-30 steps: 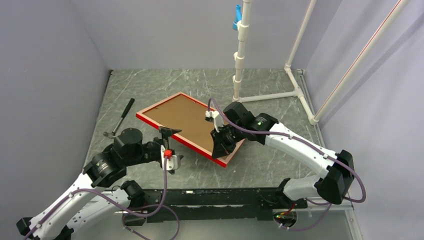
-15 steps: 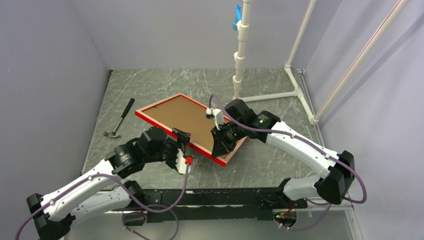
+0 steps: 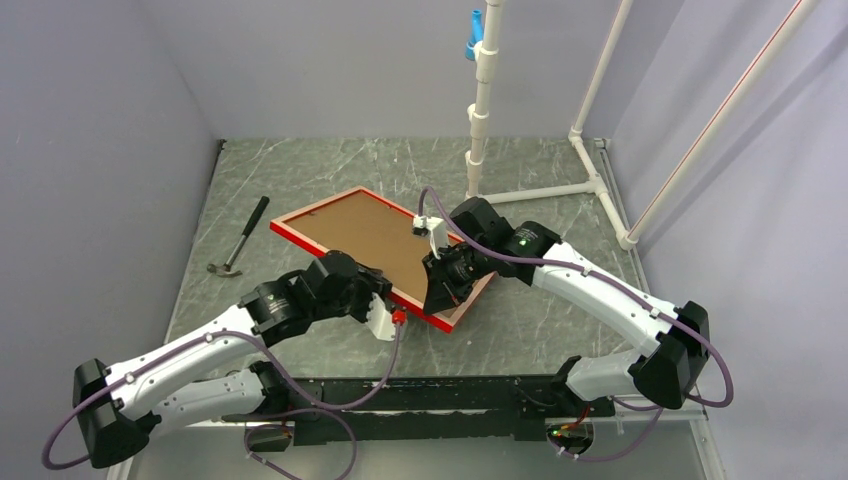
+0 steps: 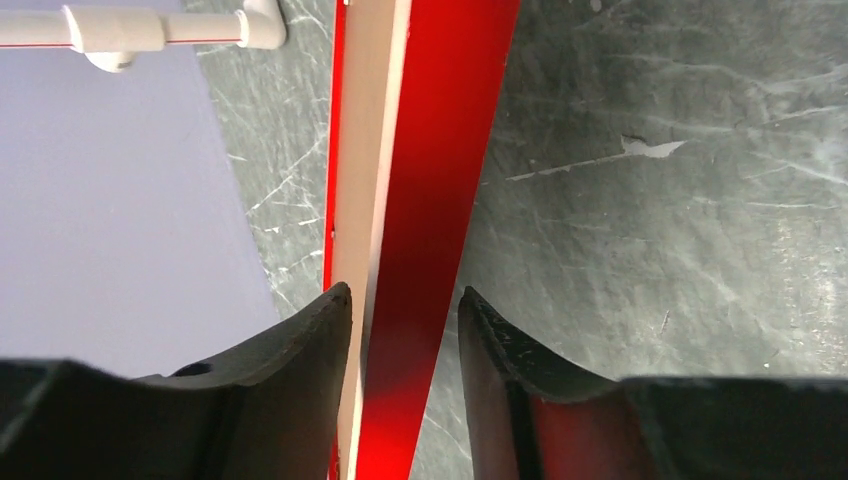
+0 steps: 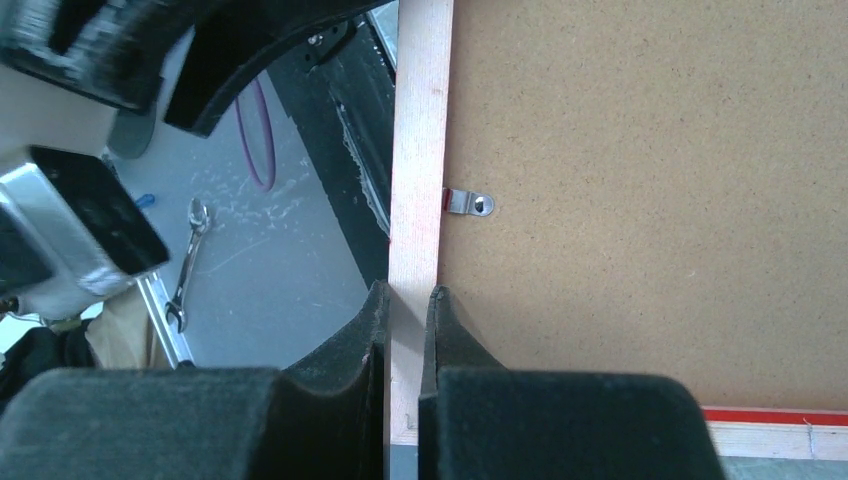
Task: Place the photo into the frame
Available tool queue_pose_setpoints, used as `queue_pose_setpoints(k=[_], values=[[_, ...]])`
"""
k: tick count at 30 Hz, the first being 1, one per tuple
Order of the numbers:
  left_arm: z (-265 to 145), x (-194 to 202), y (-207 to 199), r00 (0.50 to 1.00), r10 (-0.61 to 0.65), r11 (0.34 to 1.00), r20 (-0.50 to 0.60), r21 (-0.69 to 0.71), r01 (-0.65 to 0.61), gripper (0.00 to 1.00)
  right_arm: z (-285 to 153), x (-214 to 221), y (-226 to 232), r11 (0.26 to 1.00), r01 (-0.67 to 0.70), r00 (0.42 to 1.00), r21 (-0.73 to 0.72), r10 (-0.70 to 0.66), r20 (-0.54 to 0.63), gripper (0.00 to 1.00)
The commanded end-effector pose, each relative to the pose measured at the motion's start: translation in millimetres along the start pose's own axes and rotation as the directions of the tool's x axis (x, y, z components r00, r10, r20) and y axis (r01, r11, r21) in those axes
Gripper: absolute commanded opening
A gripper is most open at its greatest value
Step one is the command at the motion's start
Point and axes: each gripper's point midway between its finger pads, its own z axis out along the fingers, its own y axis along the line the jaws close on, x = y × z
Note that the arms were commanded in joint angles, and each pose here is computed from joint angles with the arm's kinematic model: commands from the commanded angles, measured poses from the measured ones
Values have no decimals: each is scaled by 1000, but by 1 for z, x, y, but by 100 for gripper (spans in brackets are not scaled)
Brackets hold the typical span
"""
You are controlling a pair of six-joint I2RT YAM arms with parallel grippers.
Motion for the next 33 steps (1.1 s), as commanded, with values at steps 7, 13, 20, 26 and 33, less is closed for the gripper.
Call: queue_pose_setpoints(k=[7, 13, 20, 26, 33], values=[[10, 8, 18, 995, 44, 997, -88, -58, -49, 22, -24, -39, 35, 987, 126, 981, -95, -110, 159, 0], [12, 16, 21, 989, 37, 996, -140, -70, -47, 2, -25, -42, 32, 989, 126, 979, -73, -112, 171, 0], [4, 17, 27, 987, 16, 996, -162, -86, -30, 0, -60, -69, 22, 980, 152, 926, 132, -188, 328, 68], [-5, 16, 32, 987, -9, 995, -161, -103, -7, 0, -106, -75, 22, 946, 170, 797, 277, -298, 526, 100], [-13, 8, 37, 992, -37, 992, -124, -124, 22, 0, -124, -58, 13, 859, 290, 675, 423, -497, 546, 100]])
